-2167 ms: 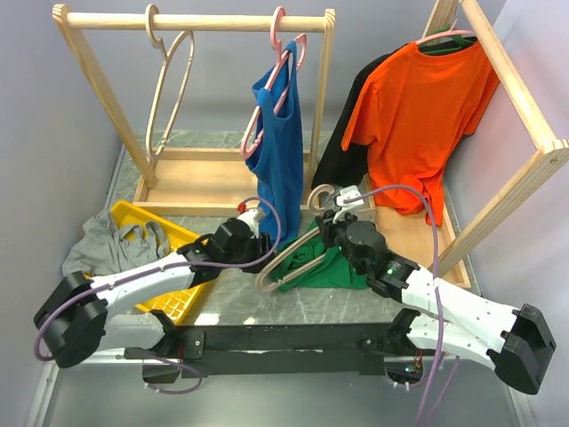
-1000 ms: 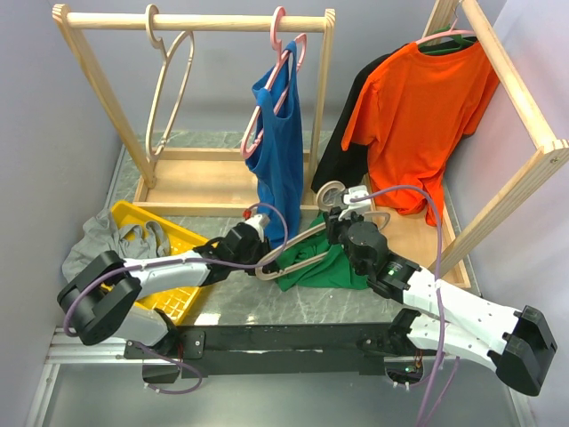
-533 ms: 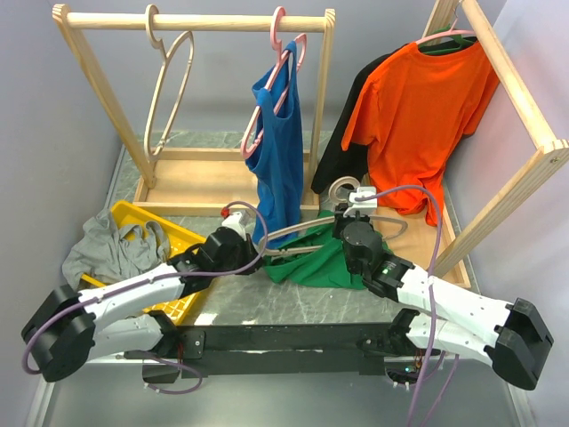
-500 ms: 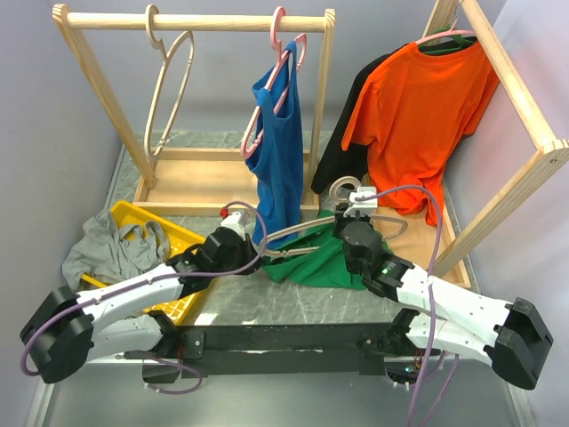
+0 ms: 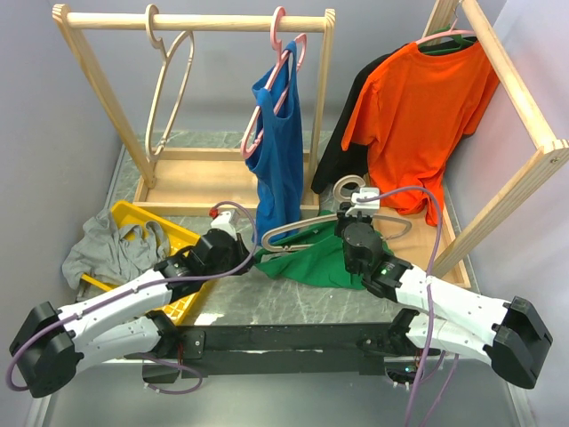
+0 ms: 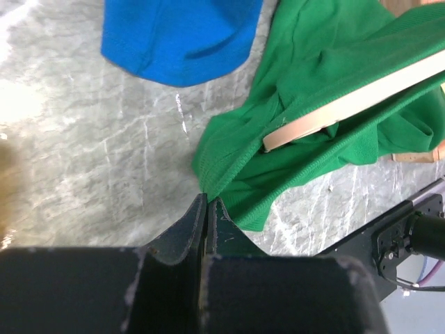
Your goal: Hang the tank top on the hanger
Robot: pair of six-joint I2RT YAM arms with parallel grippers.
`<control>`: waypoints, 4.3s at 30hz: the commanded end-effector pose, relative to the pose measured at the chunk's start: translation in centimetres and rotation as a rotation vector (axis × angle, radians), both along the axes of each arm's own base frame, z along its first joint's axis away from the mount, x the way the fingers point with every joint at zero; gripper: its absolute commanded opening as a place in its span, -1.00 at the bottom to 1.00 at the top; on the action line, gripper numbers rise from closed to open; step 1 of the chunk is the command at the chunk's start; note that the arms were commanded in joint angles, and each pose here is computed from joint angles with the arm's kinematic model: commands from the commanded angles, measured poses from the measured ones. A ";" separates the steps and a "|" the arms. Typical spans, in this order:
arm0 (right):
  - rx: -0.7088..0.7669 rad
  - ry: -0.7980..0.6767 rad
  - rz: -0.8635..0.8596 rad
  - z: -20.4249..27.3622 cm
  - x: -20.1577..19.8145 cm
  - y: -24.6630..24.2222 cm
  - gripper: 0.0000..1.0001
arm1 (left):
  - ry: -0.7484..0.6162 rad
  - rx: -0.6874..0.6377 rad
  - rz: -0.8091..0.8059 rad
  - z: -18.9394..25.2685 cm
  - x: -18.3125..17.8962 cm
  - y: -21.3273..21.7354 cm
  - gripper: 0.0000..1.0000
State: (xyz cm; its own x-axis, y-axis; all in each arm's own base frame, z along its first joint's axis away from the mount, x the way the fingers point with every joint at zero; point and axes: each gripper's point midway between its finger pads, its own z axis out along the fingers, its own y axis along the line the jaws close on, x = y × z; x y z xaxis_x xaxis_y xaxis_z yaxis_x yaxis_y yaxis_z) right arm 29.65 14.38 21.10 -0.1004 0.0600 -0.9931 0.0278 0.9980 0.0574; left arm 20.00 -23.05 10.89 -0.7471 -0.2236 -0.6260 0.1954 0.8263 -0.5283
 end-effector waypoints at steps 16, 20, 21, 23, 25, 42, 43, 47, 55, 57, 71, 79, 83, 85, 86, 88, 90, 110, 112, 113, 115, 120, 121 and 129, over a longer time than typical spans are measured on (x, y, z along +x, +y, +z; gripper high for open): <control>0.007 -0.075 -0.039 6.2 0.4 1.8 -1.00 | -0.208 -0.045 -0.082 13.5 2.7 -3.3 -0.98; 0.014 -0.102 -0.023 8.9 0.5 3.2 -1.00 | -0.248 -0.048 -0.074 16.3 3.2 -4.0 -0.98; 0.015 -0.105 -0.023 9.5 0.5 3.4 -1.00 | -0.251 -0.043 -0.071 16.6 3.3 -4.1 -0.98; 0.010 -0.113 -0.029 11.2 0.8 3.7 -1.00 | -0.292 -0.068 -0.060 19.0 3.5 -4.4 -0.98; 0.026 -0.129 -0.021 12.8 0.8 4.1 -1.00 | -0.323 -0.093 -0.054 20.8 3.6 -4.7 -0.98; 0.168 -0.348 0.200 31.4 -2.8 5.4 -1.00 | -0.594 -0.436 -0.123 38.0 2.2 -6.3 -0.05; 0.176 -0.353 0.203 32.1 -2.8 5.5 -1.00 | -0.608 -0.450 -0.130 38.5 2.0 -6.2 0.09; 0.173 -0.376 0.260 34.2 -3.0 6.7 -1.00 | -0.696 -0.521 -0.146 41.0 0.5 -4.9 0.41; 0.161 -0.396 0.278 36.2 -3.6 6.2 -1.00 | -0.819 -0.594 -0.177 44.1 -2.5 -1.8 0.49; 0.179 -0.370 0.289 34.3 -3.6 6.4 -1.00 | -0.830 -0.597 -0.203 44.2 -3.2 -1.5 0.50; 0.172 -0.197 0.466 18.1 -5.4 8.7 -1.00 | -0.613 -0.268 -0.409 30.1 -4.6 -2.7 0.35; 0.143 -0.133 0.562 13.5 -6.5 9.8 -1.00 | -0.485 -0.237 -0.465 22.6 -6.8 -1.6 0.33; 0.140 -0.112 0.601 12.1 -7.1 10.2 -1.00 | -0.468 -0.224 -0.482 21.3 -7.4 -1.2 0.36; 0.131 -0.100 0.607 11.8 -7.1 10.3 -1.00 | -0.449 -0.209 -0.488 20.5 -7.4 -1.3 0.40; 0.127 -0.095 0.611 11.6 -7.2 10.4 -1.00 | -0.444 -0.196 -0.496 20.2 -7.3 -1.5 0.40; 0.122 -0.089 0.612 11.3 -7.1 10.5 -1.00 | -0.425 -0.178 -0.504 19.5 -7.2 -1.7 0.39; 0.122 -0.084 0.627 11.0 -7.3 10.7 -1.00 | -0.402 -0.148 -0.512 18.6 -6.9 -2.0 0.35; 0.099 -0.042 0.614 9.3 -6.8 11.3 -1.00 | -0.304 -0.057 -0.544 15.2 -6.5 -2.7 -0.03; 0.100 -0.037 0.607 9.2 -6.7 11.3 -1.00 | -0.301 -0.061 -0.550 15.1 -6.6 -2.8 -0.13; 0.097 -0.033 0.602 9.0 -6.6 11.3 -1.00 | -0.297 -0.062 -0.551 15.0 -6.6 -2.9 -0.19; 0.100 -0.029 0.599 8.9 -6.6 11.3 -1.00 | -0.287 -0.064 -0.557 14.7 -6.7 -3.0 -0.21; 0.099 -0.025 0.600 8.7 -6.5 11.5 -1.00 | -0.255 -0.055 -0.564 13.4 -6.9 -3.1 -0.25; 0.098 -0.024 0.599 8.7 -6.5 11.5 -1.00 | -0.252 -0.056 -0.565 13.3 -6.9 -3.1 -0.26; 0.093 -0.023 0.597 8.6 -6.3 11.7 -1.00 | -0.271 -0.085 -0.553 13.5 -6.9 -3.3 -0.45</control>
